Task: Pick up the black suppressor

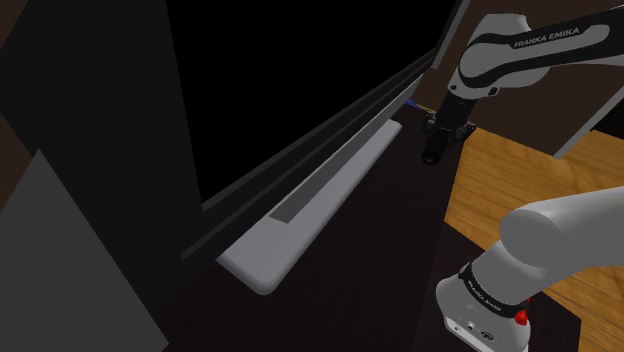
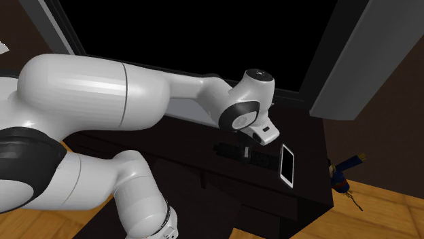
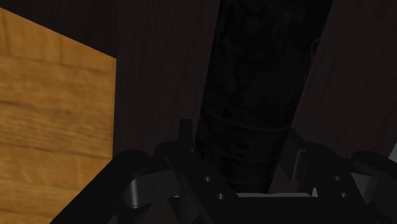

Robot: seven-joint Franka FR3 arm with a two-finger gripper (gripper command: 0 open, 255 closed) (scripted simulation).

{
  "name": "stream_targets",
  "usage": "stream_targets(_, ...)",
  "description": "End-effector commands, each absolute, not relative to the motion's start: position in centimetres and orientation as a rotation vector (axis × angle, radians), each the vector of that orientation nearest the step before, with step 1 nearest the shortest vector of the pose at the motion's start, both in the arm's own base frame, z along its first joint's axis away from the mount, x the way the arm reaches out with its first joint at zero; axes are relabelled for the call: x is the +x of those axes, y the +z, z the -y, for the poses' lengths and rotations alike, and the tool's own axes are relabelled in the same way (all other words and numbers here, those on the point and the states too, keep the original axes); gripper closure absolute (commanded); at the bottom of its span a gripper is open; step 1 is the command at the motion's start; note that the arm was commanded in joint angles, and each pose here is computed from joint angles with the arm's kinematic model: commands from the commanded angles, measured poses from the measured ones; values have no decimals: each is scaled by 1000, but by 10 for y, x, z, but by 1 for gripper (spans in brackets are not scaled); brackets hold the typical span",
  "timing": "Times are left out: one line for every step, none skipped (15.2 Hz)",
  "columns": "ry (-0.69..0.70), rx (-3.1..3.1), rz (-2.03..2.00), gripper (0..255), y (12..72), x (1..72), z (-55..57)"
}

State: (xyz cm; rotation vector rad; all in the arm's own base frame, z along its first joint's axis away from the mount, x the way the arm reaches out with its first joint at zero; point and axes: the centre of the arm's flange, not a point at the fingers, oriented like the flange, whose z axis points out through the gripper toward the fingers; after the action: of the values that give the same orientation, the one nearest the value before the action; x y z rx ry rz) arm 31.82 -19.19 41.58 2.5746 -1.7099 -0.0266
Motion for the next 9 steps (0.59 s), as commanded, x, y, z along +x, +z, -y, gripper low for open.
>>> stream_targets(-28, 2575, 1708, 255, 415, 318, 192)
stream_targets(-28, 2575, 1708, 255, 415, 318, 192)
stream_targets(-28, 2575, 1708, 255, 415, 318, 192)
stream_targets(-28, 2575, 1708, 255, 414, 318, 191)
stream_targets(-28, 2575, 1708, 255, 420, 318, 191)
stream_targets(-28, 2575, 1708, 255, 425, 318, 191)
stream_targets(-28, 2575, 1708, 255, 430, 318, 191)
stream_targets(-28, 2575, 1708, 255, 435, 318, 191)
stream_targets(-28, 2575, 1708, 255, 441, 318, 191)
